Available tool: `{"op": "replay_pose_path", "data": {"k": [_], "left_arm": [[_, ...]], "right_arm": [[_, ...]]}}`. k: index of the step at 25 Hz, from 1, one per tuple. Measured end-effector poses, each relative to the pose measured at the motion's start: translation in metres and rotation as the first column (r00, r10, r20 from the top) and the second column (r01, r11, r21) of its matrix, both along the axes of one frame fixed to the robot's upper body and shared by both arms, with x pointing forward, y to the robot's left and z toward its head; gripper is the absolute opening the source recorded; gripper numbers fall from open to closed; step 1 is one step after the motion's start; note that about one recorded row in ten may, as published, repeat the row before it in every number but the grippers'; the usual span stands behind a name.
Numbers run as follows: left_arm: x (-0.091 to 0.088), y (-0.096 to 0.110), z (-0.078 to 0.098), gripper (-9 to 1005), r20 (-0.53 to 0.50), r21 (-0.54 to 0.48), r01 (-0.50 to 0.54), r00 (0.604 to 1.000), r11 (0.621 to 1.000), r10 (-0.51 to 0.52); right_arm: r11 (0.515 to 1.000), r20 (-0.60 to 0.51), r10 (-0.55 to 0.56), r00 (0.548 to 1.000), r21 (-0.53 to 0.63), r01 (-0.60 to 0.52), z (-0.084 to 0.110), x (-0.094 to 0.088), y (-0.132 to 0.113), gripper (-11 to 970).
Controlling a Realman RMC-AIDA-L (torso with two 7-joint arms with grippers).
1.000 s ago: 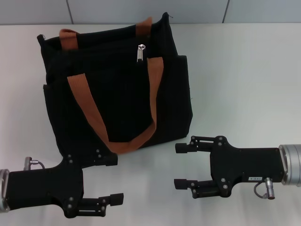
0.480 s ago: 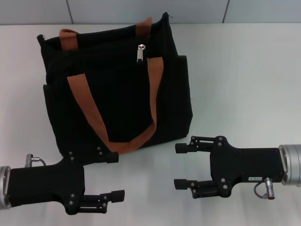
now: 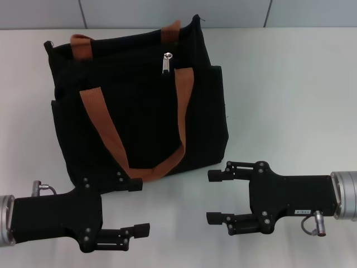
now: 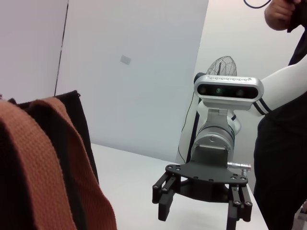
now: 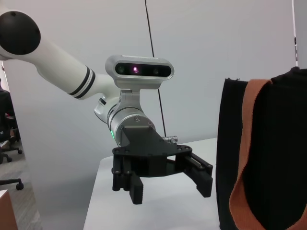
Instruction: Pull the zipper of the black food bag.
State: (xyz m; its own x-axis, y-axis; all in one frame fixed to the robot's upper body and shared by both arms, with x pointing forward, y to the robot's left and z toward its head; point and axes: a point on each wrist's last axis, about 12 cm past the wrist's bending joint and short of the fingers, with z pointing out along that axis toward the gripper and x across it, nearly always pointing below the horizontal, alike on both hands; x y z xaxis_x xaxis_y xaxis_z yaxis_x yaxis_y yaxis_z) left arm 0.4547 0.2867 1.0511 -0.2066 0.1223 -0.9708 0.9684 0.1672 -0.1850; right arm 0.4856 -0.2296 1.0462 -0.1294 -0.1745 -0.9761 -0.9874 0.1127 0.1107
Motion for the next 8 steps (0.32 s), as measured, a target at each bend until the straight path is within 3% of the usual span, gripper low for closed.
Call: {"op": "replay_pose_path", "data": {"k": [8], "left_arm": [[0.0006, -0.0003, 0.0003, 832, -0.002, -0.002, -0.001, 1.000, 1.000, 0.001]], "right_arm": [[1.000, 0.002, 0.000, 1.000, -0.002, 0.000, 0.0002, 0.0004, 0.0000, 761]]}}
